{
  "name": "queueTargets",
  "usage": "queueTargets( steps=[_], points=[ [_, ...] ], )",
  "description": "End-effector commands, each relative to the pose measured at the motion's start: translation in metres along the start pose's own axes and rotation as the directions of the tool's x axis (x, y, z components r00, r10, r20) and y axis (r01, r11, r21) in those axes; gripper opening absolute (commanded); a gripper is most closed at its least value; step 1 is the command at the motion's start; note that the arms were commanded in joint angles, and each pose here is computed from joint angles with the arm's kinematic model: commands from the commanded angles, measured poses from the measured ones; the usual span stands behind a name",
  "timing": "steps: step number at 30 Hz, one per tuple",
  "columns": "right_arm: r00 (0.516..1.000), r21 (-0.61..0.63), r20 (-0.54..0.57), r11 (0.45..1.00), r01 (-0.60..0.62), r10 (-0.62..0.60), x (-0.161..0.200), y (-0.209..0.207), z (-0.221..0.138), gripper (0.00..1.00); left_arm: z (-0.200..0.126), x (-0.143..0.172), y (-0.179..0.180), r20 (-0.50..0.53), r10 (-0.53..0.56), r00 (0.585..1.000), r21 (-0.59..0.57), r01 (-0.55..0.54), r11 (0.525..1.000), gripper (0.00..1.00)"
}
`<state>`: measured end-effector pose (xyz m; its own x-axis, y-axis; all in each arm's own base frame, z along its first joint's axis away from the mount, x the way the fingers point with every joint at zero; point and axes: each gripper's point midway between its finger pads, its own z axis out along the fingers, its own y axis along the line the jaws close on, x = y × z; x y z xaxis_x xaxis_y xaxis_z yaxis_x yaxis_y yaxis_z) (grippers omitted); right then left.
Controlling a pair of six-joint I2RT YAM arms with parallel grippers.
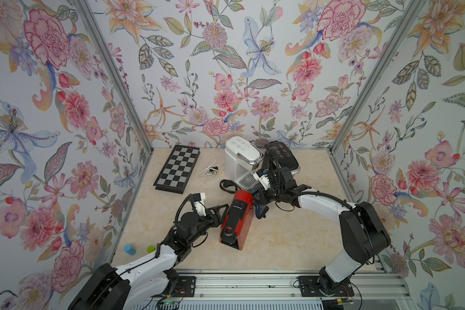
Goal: Wipe the surface of a coffee machine
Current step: Wipe the dirt from the surface of the coffee machine.
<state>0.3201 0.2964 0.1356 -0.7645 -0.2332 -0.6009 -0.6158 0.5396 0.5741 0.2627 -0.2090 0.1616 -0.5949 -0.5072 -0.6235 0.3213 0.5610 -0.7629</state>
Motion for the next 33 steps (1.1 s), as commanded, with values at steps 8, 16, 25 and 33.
queueTargets(
  steps=[8, 16, 25, 33],
  points=[
    [1.000, -0.220, -0.019, 0.976, -0.006, 0.001, 0.002, 0.070, -0.031, 0.00, -0.007, 0.002, -0.003, -0.004, 0.006, 1.000, 0.026, -0.006, 1.000, 0.67],
    [1.000, -0.245, 0.026, 0.969, 0.019, -0.014, -0.005, 0.091, -0.052, 0.00, -0.023, -0.004, -0.017, 0.011, 0.041, 0.999, 0.065, -0.042, 0.997, 0.68],
    [0.998, -0.272, 0.058, 0.961, 0.053, -0.038, 0.001, 0.111, -0.072, 0.00, -0.041, 0.000, -0.041, 0.008, 0.081, 0.997, 0.157, -0.081, 0.984, 0.67],
    [0.999, -0.341, 0.004, 0.939, 0.042, -0.043, 0.034, 0.128, -0.080, 0.00, -0.033, 0.040, -0.069, -0.128, 0.164, 0.978, 0.267, -0.125, 0.956, 0.67]
  ],
)
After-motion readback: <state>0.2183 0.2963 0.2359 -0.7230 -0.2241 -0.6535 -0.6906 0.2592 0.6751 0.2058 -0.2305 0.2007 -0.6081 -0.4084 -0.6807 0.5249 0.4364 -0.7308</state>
